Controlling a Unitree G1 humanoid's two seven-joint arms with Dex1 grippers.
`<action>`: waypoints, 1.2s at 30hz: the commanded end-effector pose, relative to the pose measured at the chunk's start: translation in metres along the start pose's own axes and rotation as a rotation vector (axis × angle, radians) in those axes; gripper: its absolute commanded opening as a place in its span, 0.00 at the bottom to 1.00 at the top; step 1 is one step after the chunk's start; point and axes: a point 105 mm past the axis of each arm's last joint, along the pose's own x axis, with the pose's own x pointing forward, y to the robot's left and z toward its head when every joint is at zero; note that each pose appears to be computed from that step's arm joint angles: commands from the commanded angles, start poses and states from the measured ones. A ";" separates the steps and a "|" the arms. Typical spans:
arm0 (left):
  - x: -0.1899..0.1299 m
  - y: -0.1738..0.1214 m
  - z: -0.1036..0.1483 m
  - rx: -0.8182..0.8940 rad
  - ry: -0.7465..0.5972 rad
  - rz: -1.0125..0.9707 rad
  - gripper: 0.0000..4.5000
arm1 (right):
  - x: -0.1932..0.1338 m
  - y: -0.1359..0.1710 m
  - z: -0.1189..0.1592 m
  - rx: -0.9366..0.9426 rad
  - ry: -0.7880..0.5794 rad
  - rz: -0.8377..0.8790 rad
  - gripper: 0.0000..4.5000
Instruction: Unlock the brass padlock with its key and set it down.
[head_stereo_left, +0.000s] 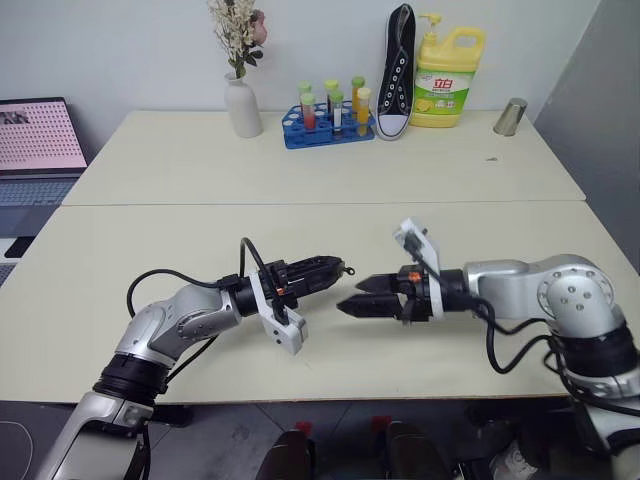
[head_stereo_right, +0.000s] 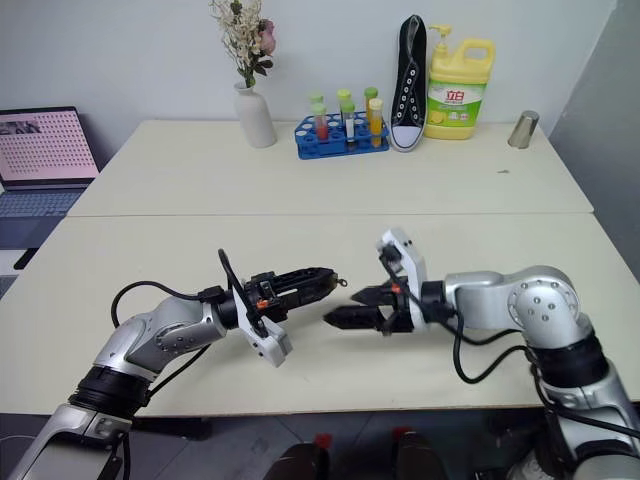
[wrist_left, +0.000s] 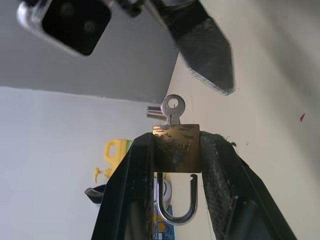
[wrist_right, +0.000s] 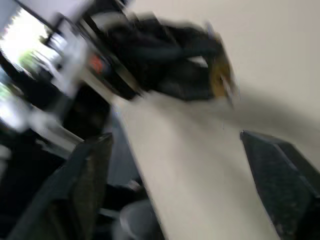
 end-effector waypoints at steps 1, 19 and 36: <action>0.005 0.015 0.007 -0.006 -0.033 0.058 0.21 | -0.006 -0.001 0.012 -0.213 -0.090 -0.032 1.00; 0.010 0.015 0.011 -0.030 -0.072 0.054 0.21 | 0.015 0.000 0.037 -0.089 -0.316 -0.006 1.00; 0.009 0.013 0.009 -0.033 -0.057 0.053 0.21 | 0.015 -0.004 0.036 -0.114 -0.297 0.007 0.17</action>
